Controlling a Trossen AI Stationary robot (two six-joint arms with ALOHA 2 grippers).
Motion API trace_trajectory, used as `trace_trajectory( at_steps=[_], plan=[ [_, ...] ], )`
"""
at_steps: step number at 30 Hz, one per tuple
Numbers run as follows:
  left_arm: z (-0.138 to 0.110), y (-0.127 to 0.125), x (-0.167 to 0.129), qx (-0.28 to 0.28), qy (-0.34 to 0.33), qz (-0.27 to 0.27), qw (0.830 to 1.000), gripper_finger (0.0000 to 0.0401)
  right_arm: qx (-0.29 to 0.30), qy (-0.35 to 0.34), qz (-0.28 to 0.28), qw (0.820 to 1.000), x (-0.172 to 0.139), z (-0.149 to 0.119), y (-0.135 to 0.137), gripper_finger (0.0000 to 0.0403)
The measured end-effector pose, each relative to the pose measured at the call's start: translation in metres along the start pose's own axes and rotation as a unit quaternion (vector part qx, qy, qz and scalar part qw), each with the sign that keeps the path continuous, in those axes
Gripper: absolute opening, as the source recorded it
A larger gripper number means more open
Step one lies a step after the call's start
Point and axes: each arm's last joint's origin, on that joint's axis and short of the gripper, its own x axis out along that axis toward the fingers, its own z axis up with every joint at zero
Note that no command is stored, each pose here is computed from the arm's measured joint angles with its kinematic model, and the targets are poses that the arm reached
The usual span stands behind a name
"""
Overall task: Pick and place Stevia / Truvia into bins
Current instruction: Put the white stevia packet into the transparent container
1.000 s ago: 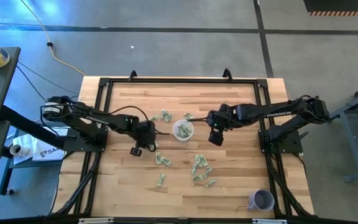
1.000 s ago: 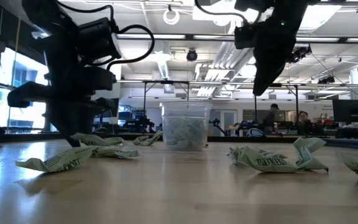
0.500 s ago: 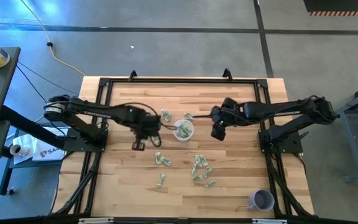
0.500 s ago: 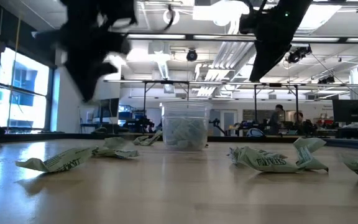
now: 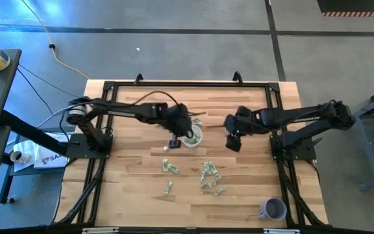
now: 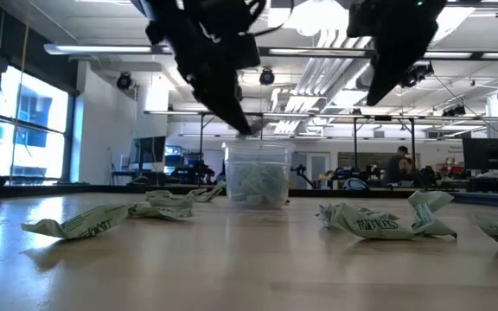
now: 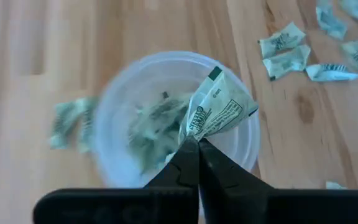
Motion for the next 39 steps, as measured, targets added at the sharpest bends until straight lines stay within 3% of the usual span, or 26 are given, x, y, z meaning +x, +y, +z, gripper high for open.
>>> trace_trajectory(
  at_steps=[3,7,13,17,22,24,27,31,39],
  plan=[
    [-0.003,-0.007,0.018,-0.004,0.035,0.027,0.999,0.007,-0.036,0.012,0.023,0.999,-0.004,-0.007,0.014,0.0287],
    [-0.002,-0.015,0.016,0.001,0.069,0.081,0.994,0.013,-0.08,0.02,0.047,0.996,-0.008,-0.015,0.03,0.0287],
    [0.032,-0.025,-0.028,-0.077,0.053,0.106,0.99,0.0198,-0.157,0.047,0.088,0.983,0.001,-0.023,0.057,0.0287],
    [0.055,-0.036,-0.063,-0.136,0.029,0.113,0.984,0.0216,-0.255,0.055,0.132,0.956,0.012,-0.03,0.085,0.0287],
    [0.058,-0.067,-0.093,-0.145,0.035,0.154,0.977,0.0219,-0.356,0.024,0.206,0.911,0.025,-0.039,0.125,0.0287],
    [0.054,-0.077,-0.098,-0.148,0.044,0.167,0.974,0.0219,-0.359,0.011,0.233,0.904,0.031,-0.038,0.136,0.0287],
    [0.045,-0.09,-0.103,-0.149,0.068,0.181,0.97,0.0219,-0.328,0.0,0.246,0.912,0.043,-0.035,0.146,0.0287],
    [0.036,-0.103,-0.104,-0.142,0.104,0.188,0.966,0.022,-0.286,0.024,0.216,0.933,0.064,-0.038,0.153,0.0287],
    [0.023,-0.133,-0.111,-0.122,0.136,0.207,0.961,0.022,-0.274,0.069,0.178,0.943,0.099,-0.055,0.168,0.0285]
  ],
)
